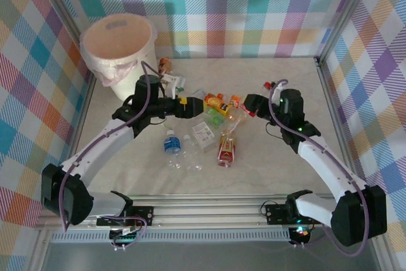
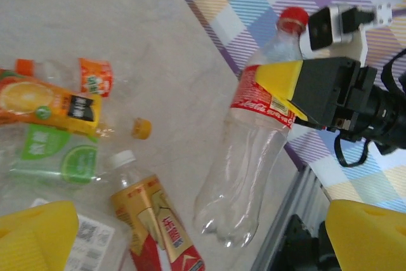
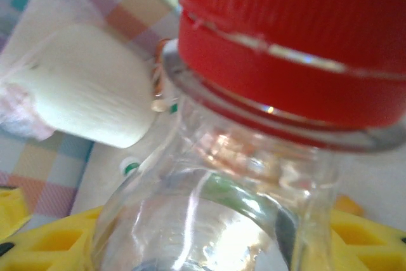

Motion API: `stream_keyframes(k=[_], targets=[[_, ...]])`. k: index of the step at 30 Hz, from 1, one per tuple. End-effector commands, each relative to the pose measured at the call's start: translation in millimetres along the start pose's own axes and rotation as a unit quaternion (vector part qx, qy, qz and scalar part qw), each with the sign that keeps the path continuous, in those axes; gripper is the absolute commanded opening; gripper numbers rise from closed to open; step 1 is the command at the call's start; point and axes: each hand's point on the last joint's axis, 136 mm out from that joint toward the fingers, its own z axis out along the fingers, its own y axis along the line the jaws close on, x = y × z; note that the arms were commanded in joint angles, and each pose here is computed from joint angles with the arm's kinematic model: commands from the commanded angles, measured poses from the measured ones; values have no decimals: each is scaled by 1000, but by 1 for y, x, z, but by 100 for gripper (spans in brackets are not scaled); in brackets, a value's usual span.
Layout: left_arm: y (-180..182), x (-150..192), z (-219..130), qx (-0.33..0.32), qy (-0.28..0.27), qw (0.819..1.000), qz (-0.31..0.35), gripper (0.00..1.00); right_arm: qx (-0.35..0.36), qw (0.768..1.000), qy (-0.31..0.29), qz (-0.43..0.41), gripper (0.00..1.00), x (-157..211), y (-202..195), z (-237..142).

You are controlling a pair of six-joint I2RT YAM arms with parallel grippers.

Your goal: Put the plastic bottles in the bin

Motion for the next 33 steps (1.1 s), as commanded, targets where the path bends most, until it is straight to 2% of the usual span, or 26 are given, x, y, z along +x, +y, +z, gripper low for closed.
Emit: stream_keyframes(k=[1,8,16,18,23,25,27,30,33], targets=[[-28,-2,11,55,23,997,43,100,-82,995,-16,-49,40,-20,51,2],[-62,15,28,137,90,983,86,100,-152,985,-4,-80,38,-31,98,5],[-67,21,38,142,119,977,101,99,-203,974,13,-99,39,-31,136,3],[-67,22,43,141,125,977,100,93,-220,970,17,-101,39,-30,147,3],[-78,12,45,170,95,975,108,64,-241,964,19,-106,40,-28,162,6],[-77,10,43,159,84,977,112,54,-242,965,23,-101,41,-26,161,8],[-72,6,42,136,70,981,119,49,-238,966,24,-97,49,-25,159,8],[-55,-1,41,77,47,989,117,47,-226,969,18,-92,69,-25,153,7],[-32,-7,41,9,27,994,109,47,-221,971,13,-91,81,-24,150,3]])
